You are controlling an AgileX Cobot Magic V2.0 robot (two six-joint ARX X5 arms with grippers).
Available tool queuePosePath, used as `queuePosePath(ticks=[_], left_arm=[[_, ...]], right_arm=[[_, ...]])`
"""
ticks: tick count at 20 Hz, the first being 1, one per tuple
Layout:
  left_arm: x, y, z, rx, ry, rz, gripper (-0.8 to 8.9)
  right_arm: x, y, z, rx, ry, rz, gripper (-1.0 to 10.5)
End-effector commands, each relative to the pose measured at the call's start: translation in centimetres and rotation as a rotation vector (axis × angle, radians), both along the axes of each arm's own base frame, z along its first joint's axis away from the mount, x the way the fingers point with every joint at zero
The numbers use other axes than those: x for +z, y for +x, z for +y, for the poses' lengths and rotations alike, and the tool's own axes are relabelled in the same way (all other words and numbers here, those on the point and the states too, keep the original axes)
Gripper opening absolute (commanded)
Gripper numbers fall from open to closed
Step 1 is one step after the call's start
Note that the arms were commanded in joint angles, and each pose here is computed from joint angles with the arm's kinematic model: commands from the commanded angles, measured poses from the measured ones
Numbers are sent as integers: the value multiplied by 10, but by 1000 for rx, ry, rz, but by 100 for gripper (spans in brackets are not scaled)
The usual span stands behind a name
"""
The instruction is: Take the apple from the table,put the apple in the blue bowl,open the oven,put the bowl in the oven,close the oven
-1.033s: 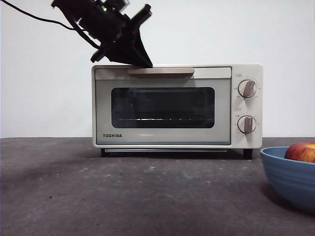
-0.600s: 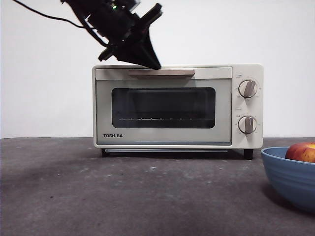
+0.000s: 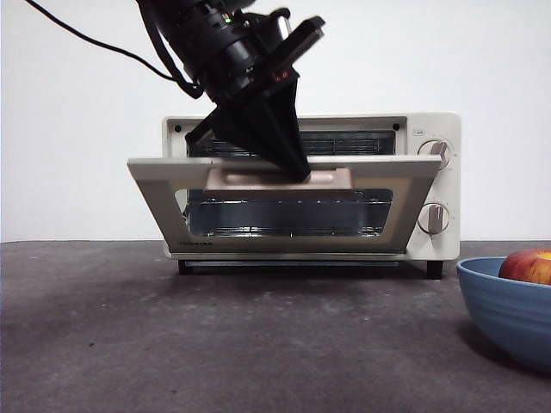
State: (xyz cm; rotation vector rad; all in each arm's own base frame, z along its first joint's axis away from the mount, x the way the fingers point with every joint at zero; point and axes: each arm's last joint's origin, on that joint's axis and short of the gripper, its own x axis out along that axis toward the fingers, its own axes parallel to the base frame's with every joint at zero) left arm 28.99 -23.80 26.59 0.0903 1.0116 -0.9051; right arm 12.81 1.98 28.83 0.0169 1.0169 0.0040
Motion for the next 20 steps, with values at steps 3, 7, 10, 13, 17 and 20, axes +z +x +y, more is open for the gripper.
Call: queuePosePath(ticks=[3,7,10,13,17,20], left_arm=[[-2,-3,-7,-21,24,-2,7],[4,-6,-5,-42,16,-2,7],[8,-9,-3,-54,6,-3,7],[17,-7,7,-30,-10,-25,7],[53,-5,43,64,-79,-117,7],[79,-13,73,128,-116,-183,7]], right_arm=[[-6,17,0,45,97,74,461],[-22,38,2,58,124,181,461],[-34,53,4,58,120,231,461],[-45,59,5,60,119,269,460],[-70,57,3,65,174,284,438],[-86,55,3,67,200,281,419]])
